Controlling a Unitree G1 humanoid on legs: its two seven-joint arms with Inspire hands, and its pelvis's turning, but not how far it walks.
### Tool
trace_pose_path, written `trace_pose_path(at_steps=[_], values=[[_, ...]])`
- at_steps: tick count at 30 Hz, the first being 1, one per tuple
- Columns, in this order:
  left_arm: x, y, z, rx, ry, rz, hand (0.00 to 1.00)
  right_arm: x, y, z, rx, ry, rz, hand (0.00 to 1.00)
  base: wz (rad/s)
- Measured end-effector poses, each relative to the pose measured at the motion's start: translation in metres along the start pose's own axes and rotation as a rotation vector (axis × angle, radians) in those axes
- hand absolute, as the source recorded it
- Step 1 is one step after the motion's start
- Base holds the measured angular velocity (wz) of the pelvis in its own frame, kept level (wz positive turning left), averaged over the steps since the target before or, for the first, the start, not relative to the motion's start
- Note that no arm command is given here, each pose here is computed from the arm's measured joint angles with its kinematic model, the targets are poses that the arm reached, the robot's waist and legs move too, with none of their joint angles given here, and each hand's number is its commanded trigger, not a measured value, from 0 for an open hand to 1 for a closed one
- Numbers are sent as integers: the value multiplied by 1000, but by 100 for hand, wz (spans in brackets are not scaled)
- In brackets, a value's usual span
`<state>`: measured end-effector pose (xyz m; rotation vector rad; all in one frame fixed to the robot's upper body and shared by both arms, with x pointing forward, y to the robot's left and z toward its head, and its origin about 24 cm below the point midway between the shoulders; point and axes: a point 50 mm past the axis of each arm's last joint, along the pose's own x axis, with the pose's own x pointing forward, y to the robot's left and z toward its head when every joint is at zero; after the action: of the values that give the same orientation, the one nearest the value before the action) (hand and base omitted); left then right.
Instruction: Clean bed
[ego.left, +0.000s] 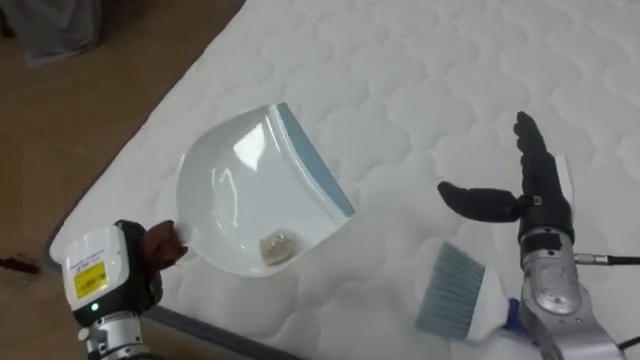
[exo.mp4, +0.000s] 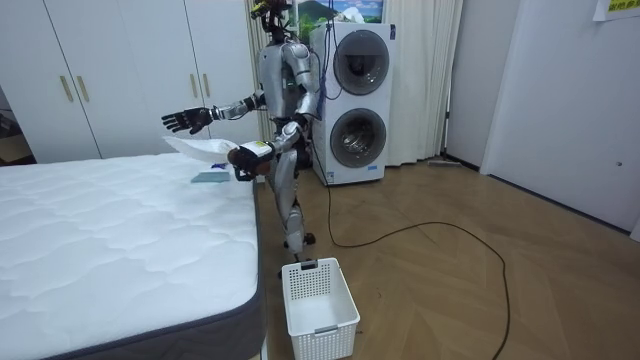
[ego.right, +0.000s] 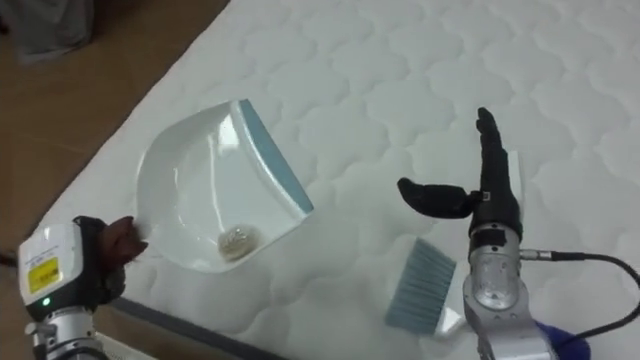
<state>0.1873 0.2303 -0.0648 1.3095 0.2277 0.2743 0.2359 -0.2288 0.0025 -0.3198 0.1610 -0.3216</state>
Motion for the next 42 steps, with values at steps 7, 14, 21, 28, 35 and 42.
trace_pose_path(at_steps=[7,14,21,28,35,42], values=[[-1,-4,1,37,-32,-68,100,-2,-1,-3,-4,6,1,0,53],[3,1,-1,57,-65,-52,100,-14,-9,-26,-36,96,-44,0,67],[12,11,-8,79,-98,-31,100,-15,-19,-27,-56,77,-116,0,111],[7,10,-10,96,-106,-42,100,-18,-12,-22,-21,66,-66,0,30],[7,11,-7,129,-127,-33,100,-17,-14,-21,-39,49,-89,0,67],[8,10,-6,129,-124,-39,100,-13,-13,-16,-30,28,-92,0,33]])
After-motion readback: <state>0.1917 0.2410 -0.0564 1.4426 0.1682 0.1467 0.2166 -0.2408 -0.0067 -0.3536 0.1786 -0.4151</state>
